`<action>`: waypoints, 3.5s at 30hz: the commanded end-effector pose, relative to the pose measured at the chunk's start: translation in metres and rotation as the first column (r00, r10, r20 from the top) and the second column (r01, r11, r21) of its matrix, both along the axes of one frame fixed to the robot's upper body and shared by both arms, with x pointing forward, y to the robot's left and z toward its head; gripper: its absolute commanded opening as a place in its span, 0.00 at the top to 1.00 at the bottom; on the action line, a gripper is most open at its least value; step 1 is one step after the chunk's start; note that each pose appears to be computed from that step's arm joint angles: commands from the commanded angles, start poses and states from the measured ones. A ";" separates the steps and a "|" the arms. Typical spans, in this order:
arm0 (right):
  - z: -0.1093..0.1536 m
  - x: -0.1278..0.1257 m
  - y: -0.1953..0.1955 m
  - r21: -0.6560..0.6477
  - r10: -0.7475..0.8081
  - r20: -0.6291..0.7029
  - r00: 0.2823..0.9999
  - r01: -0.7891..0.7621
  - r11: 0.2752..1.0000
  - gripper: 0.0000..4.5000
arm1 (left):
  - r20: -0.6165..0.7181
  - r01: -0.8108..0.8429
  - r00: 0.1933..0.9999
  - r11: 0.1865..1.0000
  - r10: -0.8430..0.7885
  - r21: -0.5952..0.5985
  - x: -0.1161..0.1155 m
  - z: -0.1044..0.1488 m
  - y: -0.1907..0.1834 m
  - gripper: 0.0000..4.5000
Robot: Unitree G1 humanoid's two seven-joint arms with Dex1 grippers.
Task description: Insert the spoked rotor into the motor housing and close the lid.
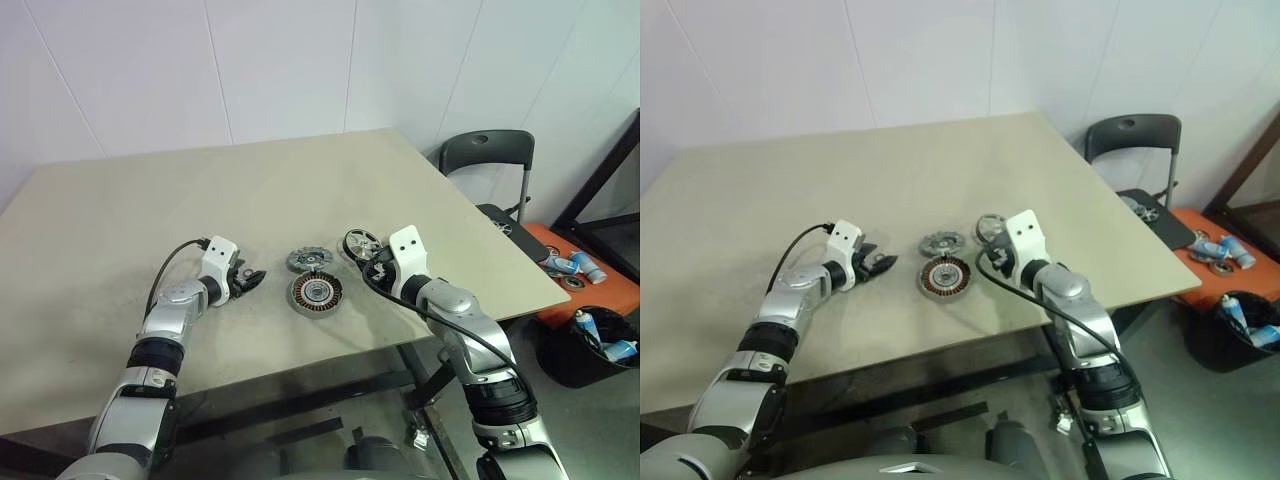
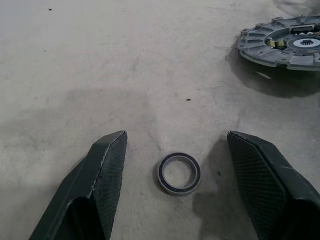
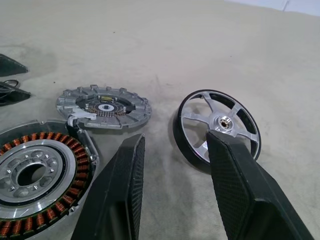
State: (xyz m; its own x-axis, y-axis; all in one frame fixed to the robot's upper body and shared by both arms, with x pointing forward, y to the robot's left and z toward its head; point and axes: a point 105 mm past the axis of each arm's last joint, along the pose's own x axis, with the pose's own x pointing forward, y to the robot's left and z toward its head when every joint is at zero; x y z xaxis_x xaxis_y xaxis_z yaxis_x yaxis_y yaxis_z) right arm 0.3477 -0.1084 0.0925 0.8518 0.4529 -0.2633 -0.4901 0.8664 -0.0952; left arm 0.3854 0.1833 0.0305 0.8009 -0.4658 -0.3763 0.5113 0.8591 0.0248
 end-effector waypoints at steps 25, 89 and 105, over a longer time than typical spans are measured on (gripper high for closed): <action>0.013 0.001 0.005 -0.016 0.026 0.052 0.998 -0.025 1.000 0.55 | -0.058 0.082 0.995 0.997 -0.082 -0.006 -0.019 0.004 0.007 0.84; 0.005 -0.003 0.008 -0.003 -0.022 0.066 0.998 0.022 1.000 0.55 | 0.255 0.708 0.650 0.693 -0.716 0.138 -0.047 0.037 -0.121 0.84; 0.003 -0.006 0.008 -0.003 -0.025 0.061 0.998 0.025 1.000 0.55 | 0.273 0.675 0.677 0.724 -0.684 0.140 -0.038 0.034 -0.131 0.84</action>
State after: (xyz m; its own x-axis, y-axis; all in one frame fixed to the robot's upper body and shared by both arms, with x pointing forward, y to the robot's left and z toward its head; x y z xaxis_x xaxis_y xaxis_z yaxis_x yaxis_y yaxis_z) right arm 0.3413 -0.1026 0.0803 0.8654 0.4246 -0.2660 -0.4646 0.8788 -0.1088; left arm 0.3466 0.0566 0.0568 0.3522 -0.9098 -0.2197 0.9186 0.2910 0.2676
